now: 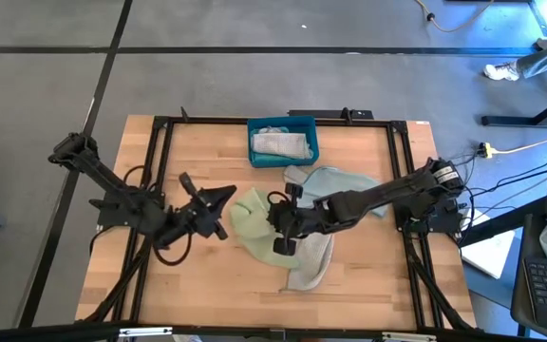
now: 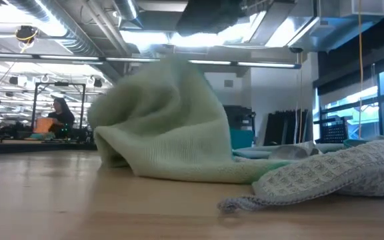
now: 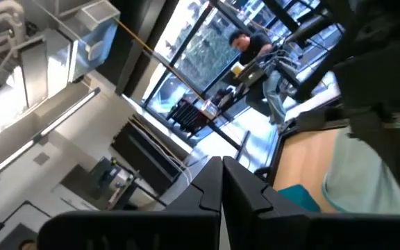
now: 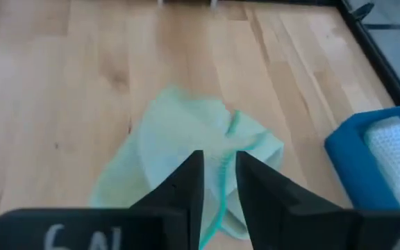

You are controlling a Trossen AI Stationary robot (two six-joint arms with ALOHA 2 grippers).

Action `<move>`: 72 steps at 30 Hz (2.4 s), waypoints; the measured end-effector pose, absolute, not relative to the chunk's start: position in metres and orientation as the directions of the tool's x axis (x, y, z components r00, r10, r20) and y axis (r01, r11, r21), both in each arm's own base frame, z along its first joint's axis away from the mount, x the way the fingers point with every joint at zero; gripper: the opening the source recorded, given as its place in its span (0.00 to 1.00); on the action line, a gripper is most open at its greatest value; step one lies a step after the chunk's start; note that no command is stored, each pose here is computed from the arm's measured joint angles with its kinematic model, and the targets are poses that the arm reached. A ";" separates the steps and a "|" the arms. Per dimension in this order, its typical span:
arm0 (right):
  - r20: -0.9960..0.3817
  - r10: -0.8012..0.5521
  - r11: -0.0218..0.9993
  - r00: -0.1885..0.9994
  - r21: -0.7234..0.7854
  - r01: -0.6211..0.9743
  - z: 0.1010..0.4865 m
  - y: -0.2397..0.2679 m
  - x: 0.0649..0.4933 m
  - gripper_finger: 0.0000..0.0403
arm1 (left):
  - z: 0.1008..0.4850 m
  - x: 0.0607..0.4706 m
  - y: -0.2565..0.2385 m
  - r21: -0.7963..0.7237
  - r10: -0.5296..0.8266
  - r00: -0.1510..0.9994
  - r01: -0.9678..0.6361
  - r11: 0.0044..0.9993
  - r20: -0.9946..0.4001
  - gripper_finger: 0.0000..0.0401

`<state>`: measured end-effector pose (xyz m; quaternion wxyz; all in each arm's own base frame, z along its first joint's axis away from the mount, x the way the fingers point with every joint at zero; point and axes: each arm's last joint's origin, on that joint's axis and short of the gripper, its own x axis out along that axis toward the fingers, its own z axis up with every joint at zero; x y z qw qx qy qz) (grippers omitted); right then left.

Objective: Fold microfiber towels
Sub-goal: Fold the green towel

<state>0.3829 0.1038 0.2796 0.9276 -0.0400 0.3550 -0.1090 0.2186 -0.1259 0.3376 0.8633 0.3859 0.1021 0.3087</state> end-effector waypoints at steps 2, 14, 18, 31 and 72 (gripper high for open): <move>-0.655 -0.231 0.973 0.719 -0.169 0.158 0.278 0.103 0.383 0.19 | 0.336 0.219 -0.126 0.737 0.600 0.798 -0.440 0.513 0.058 0.00; -0.773 -0.175 0.982 0.610 -0.093 0.163 0.267 0.102 0.372 0.13 | 0.320 0.229 -0.119 0.730 0.513 0.858 -0.347 0.589 -0.006 0.08; -0.890 -0.039 0.967 0.455 0.081 0.242 0.254 0.108 0.359 0.22 | 0.311 0.237 -0.107 0.726 0.507 0.860 -0.311 0.614 -0.061 0.11; -0.902 0.233 0.790 0.363 0.393 0.471 0.187 0.156 0.326 0.60 | 0.283 0.253 -0.059 0.609 0.386 0.862 -0.119 0.784 -0.329 0.14; -0.795 0.284 0.705 0.537 0.553 0.445 0.122 0.157 0.325 0.34 | 0.216 0.257 0.046 0.056 -0.037 0.855 0.076 0.996 -0.518 0.14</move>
